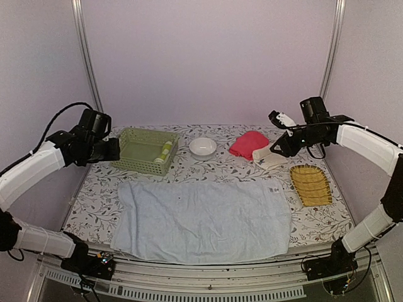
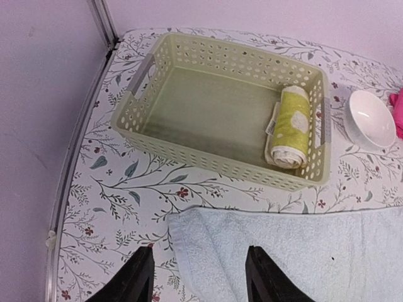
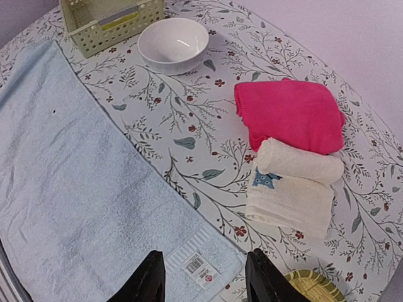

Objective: Roll the towels
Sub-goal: Flatten out the towel at the center of the board, then smooth out the towel at the center of the board.

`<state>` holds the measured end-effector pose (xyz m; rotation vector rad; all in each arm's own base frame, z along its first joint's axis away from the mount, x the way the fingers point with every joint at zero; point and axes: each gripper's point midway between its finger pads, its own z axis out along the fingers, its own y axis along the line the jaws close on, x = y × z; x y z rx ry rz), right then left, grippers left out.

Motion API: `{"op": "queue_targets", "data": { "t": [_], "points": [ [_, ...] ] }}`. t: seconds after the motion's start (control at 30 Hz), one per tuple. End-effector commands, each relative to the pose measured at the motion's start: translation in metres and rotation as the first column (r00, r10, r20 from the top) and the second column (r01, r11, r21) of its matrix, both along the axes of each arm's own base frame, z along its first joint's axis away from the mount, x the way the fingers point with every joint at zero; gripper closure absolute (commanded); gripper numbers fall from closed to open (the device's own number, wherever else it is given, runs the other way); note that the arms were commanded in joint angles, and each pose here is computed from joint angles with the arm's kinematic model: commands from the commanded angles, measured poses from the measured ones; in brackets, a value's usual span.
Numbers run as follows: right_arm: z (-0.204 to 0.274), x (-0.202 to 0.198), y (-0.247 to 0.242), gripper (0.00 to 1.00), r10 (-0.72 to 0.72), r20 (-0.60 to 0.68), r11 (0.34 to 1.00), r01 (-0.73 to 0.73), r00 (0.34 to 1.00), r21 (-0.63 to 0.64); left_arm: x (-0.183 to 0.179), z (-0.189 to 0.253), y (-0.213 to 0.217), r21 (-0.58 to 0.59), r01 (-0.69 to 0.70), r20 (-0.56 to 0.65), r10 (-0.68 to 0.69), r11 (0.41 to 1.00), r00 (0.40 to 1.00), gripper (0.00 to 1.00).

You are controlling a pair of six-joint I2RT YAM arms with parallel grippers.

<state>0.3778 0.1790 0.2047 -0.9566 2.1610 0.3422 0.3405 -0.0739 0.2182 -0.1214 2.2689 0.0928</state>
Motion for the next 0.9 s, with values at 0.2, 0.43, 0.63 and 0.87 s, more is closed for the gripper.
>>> {"op": "queue_targets", "data": {
  "t": [0.2, 0.43, 0.63, 0.87],
  "points": [
    [-0.086, -0.070, -0.013, 0.62, 0.086, -0.231, 0.983, -0.120, 0.969, -0.138, -0.076, -0.082, -0.050, -0.282, 0.173, -0.364, -0.272, 0.944, 0.891, 0.78],
    [-0.133, -0.079, -0.009, 0.70, 0.103, -0.347, 0.977, -0.159, 0.932, -0.138, -0.085, -0.135, -0.037, -0.200, 0.097, -0.546, -0.193, 0.975, 0.815, 1.00],
    [-0.165, -0.071, -0.009, 0.71, 0.102, -0.390, 0.968, -0.182, 0.915, -0.175, -0.064, -0.157, -0.033, -0.134, 0.081, -0.580, -0.145, 0.988, 0.802, 1.00],
    [-0.191, -0.052, -0.007, 0.71, 0.080, -0.427, 0.959, -0.186, 0.901, -0.214, -0.034, -0.187, -0.017, -0.086, 0.051, -0.632, -0.094, 0.995, 0.770, 1.00]
  ]
}}
